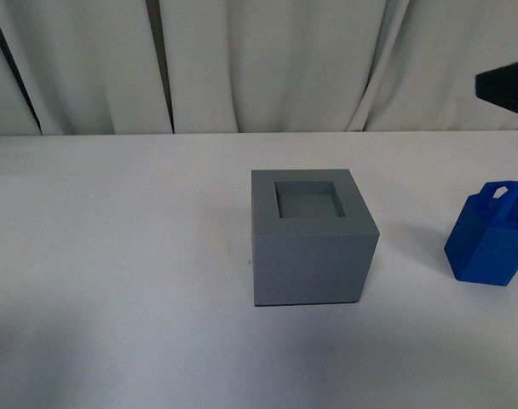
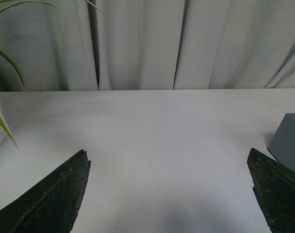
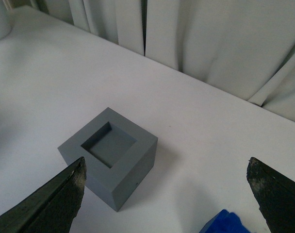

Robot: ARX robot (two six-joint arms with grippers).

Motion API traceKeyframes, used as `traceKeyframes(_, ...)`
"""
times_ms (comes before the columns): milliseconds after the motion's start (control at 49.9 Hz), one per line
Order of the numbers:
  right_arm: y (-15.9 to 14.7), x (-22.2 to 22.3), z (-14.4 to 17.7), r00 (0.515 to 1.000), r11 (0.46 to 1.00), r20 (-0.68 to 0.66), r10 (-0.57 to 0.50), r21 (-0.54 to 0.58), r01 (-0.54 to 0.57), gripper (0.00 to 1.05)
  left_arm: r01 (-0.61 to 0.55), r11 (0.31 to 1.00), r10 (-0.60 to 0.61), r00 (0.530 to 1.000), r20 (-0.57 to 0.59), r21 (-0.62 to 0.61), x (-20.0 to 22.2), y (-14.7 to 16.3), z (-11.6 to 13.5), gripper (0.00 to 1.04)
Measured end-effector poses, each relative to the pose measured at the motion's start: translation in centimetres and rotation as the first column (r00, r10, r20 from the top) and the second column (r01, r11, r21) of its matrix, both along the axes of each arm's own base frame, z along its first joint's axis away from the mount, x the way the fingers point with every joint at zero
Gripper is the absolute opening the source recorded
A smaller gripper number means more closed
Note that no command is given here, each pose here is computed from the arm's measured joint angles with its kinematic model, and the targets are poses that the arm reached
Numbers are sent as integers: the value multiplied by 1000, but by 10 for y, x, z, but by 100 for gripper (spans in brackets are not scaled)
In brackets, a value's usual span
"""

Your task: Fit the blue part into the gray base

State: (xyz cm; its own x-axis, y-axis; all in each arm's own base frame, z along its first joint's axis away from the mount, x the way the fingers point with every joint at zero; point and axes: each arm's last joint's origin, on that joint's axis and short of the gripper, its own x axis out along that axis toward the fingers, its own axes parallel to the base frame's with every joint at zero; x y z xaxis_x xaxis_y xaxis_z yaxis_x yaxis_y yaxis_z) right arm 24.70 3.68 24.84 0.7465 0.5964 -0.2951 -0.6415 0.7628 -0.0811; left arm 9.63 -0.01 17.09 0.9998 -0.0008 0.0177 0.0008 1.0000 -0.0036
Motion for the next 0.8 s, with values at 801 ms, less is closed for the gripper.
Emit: traceKeyframes(801, 33, 141, 24, 810, 628, -483, 331, -528, -571, 97, 0, 1000, 0, 1000, 0, 0, 0, 0, 0, 99)
